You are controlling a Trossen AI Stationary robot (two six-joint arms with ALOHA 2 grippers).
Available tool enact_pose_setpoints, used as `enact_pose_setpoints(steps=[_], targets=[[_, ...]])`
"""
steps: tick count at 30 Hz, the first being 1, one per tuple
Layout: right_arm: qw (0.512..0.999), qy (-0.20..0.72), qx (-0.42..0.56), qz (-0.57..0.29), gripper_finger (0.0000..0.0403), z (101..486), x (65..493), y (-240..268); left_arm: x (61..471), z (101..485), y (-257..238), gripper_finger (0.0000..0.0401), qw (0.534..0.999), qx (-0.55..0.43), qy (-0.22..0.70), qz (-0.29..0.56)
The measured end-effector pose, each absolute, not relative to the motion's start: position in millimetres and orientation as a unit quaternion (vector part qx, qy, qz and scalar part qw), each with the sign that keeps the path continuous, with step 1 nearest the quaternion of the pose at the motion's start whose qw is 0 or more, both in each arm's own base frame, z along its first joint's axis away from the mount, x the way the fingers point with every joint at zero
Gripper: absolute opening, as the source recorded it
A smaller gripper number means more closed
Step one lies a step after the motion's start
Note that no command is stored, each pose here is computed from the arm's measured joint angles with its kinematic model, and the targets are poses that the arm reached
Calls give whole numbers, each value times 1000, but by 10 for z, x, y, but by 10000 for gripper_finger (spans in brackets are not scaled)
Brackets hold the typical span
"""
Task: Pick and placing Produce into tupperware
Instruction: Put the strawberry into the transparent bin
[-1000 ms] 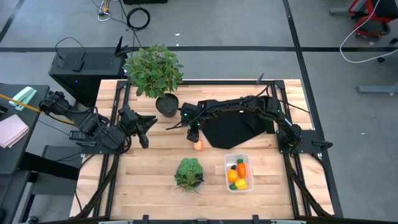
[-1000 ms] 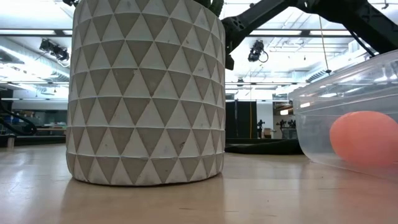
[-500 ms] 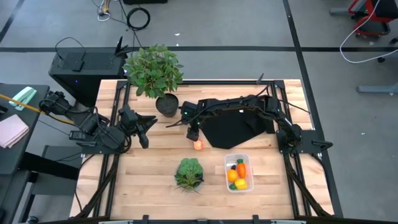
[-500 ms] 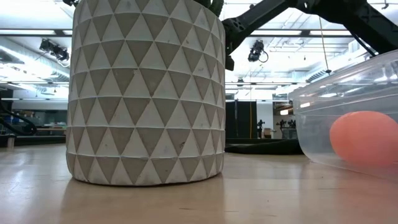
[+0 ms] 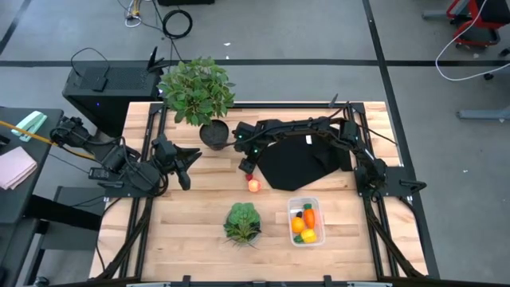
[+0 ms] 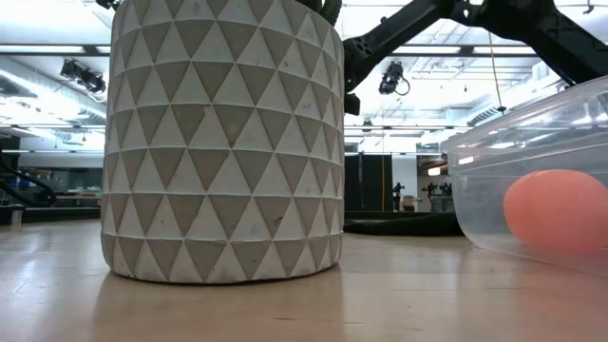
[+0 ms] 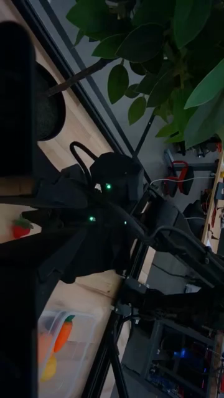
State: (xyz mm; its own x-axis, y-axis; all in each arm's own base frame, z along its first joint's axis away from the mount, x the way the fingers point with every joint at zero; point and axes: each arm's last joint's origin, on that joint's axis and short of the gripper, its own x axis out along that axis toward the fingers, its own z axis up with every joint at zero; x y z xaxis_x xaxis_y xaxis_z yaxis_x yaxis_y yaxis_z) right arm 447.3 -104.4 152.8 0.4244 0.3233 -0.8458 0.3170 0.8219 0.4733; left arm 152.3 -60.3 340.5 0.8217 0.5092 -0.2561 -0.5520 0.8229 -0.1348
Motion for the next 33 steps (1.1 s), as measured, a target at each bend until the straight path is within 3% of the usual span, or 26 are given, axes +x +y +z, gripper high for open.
enact_pose_setpoints(steps=[14,23,31,33], targets=[[782,547,298,8,144,1520,4450,-1032,1524,3404,-603,71,949,-102,105,280],[785,547,290,14,85,1520,4452,-1021,1524,3404,-603,69,949,-102,105,280],[789,548,277,23,9,1520,4450,-1021,1524,3404,-603,73,949,-102,105,280],[791,549,270,28,7,1519,4447,-1020,1524,3403,-603,75,949,-102,105,280]])
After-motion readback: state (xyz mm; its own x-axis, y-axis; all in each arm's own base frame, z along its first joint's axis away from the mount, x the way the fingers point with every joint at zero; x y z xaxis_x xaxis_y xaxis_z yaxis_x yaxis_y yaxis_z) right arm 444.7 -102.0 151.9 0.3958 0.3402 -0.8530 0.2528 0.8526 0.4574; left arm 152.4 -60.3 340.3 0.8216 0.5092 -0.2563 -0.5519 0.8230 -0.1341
